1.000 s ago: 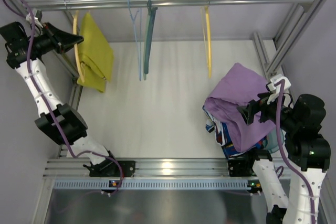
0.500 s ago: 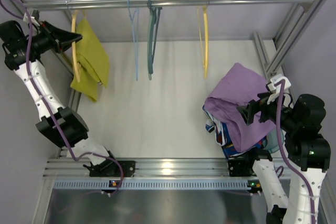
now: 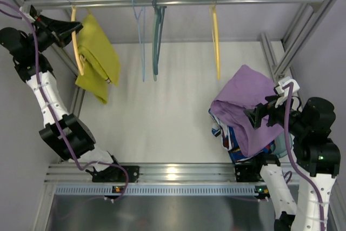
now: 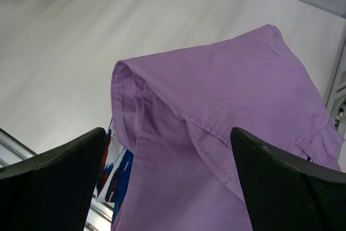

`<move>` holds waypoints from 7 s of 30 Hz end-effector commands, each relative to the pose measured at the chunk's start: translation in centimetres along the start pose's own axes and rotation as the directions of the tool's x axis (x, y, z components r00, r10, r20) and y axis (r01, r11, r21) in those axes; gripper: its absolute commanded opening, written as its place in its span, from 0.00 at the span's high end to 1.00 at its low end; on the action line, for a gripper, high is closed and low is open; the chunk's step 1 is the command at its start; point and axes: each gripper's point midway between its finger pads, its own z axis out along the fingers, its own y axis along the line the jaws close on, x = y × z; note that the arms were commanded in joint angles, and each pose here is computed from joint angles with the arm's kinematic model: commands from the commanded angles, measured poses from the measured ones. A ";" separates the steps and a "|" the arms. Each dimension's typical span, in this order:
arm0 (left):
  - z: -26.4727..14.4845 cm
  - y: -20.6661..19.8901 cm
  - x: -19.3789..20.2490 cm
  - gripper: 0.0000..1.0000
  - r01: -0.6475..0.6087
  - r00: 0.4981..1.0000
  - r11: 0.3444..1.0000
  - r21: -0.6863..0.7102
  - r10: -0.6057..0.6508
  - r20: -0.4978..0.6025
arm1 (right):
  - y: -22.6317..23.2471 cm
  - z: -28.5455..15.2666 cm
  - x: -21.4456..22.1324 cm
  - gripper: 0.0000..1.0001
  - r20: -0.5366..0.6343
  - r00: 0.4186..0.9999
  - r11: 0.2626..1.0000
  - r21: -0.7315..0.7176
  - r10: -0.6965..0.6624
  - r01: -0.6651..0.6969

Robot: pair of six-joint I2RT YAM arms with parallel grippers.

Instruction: Remove the trousers from the hanger

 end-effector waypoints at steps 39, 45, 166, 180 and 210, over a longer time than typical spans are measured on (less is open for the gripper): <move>-6.6 -10.5 21.9 1.00 -0.311 0.936 0.948 0.069 0.293 0.194 | 3.8 0.4 -10.8 0.01 0.310 0.950 0.950 -0.306 0.036 0.064; -7.1 -9.8 22.9 1.00 -0.243 0.947 0.970 -0.014 0.240 0.211 | 3.3 2.4 -12.0 0.01 0.302 0.953 0.939 -0.334 0.026 0.081; -9.5 7.2 25.5 1.00 0.056 0.972 0.924 -0.378 0.036 0.231 | 9.4 -12.6 -46.5 1.00 0.969 0.183 0.983 -0.180 0.169 0.045; -9.5 7.6 25.8 1.00 0.035 0.977 0.924 -0.380 0.049 0.208 | -0.9 -20.4 -41.2 1.00 0.983 0.178 0.990 -0.015 0.041 -0.143; -9.1 0.4 27.0 1.00 -0.166 0.970 0.945 -0.280 0.208 0.128 | -13.0 -19.8 -18.9 1.00 0.420 0.767 0.394 0.888 -0.485 -0.237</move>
